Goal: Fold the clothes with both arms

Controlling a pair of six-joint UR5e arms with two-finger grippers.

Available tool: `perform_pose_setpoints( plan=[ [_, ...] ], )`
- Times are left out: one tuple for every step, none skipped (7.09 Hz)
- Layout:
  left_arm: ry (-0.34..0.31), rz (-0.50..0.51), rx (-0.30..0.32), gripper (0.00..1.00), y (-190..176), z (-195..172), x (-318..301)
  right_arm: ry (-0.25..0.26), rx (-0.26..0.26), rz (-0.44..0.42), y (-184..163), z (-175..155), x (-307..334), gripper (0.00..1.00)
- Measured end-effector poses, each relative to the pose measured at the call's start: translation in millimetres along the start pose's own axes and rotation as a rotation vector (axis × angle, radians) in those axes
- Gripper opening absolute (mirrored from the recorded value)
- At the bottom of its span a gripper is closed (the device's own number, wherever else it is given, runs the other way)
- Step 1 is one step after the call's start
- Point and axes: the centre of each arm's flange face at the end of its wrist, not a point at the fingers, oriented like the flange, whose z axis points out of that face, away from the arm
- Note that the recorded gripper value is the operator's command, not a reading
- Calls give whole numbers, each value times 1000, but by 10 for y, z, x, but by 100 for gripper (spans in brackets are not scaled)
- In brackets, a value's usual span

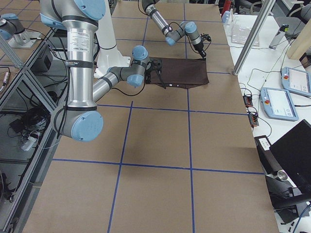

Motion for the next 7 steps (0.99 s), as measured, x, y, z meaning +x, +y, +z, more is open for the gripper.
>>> perform_pose_setpoints(
  plan=[
    [14, 30, 12, 100, -87, -26, -8, 16, 3, 3, -34, 49, 38, 100],
    [22, 45, 17, 100, -285, -103, -22, 38, 5, 8, -110, 163, 68, 100],
    [13, 63, -14, 100, -484, -233, -38, 74, 3, 10, -220, 330, 30, 100],
    [-11, 80, -61, 100, -581, -410, -116, 130, -8, -16, -340, 507, -84, 100],
    [-31, 100, -87, 100, -570, -671, -294, 208, -36, -54, -469, 698, -269, 100],
    [-51, 128, -117, 100, -448, -1209, -643, 339, -86, -78, -553, 1022, -721, 100],
    [-46, 131, -133, 100, -364, -1480, -784, 407, -102, -97, -406, 1319, -1063, 100]
  ],
)
